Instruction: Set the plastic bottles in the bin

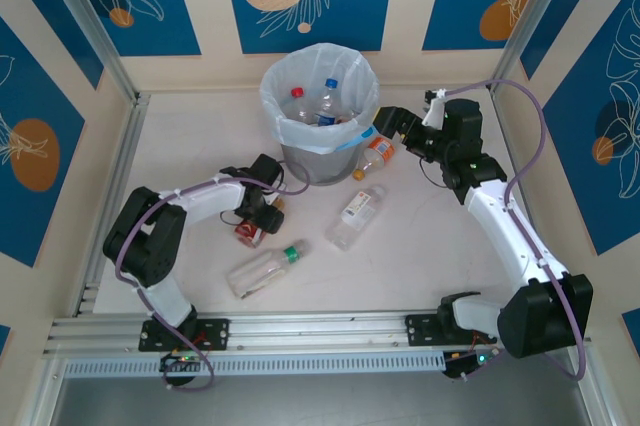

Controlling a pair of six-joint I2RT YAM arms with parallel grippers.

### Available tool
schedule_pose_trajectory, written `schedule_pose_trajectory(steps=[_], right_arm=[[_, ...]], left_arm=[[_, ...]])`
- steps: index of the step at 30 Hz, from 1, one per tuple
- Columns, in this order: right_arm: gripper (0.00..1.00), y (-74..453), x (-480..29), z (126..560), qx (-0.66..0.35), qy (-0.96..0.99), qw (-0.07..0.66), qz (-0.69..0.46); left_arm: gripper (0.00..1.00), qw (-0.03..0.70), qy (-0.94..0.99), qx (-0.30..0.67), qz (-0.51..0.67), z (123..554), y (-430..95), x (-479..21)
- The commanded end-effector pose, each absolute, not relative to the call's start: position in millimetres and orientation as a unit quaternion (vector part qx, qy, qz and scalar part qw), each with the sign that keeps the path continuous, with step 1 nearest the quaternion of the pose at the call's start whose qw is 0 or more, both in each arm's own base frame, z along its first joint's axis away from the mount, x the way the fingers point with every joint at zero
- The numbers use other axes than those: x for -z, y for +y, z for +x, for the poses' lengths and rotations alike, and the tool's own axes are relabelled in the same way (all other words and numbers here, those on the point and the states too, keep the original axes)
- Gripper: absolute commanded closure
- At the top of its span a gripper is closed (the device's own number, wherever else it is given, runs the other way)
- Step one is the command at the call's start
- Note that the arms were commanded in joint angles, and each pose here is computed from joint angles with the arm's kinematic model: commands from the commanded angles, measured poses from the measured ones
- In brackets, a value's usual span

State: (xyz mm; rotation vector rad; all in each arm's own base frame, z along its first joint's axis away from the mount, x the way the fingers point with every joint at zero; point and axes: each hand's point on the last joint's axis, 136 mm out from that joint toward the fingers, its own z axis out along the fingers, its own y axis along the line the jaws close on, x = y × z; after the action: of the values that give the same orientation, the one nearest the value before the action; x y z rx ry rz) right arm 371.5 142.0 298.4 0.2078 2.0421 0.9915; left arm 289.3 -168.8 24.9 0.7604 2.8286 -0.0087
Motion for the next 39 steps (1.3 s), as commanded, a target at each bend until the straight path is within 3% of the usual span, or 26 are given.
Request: schedule_pose_trajectory(steps=[1,17,29,39], right_arm=[[0.0,145.8,-319.2,368.6,-0.407,0.804,0.428,0.06],[0.0,142.3,-322.6,371.8,-0.397,0.804,0.437,0.065],[0.0,141.1,-325.2,365.0,-0.396,0.799,0.448,0.06],[0.01,138.2,-322.6,356.0,-0.387,0.799,0.457,0.051]], left_arm=[[0.38,0.134,0.957,0.004,0.258,295.8,-173.9,-43.7],[0.38,0.269,0.955,-0.029,0.12,315.9,-122.0,-101.3],[0.39,0.392,0.916,0.076,0.034,336.9,-119.4,-172.3],[0.39,0.449,0.886,0.113,-0.011,352.7,-123.1,-224.0]])
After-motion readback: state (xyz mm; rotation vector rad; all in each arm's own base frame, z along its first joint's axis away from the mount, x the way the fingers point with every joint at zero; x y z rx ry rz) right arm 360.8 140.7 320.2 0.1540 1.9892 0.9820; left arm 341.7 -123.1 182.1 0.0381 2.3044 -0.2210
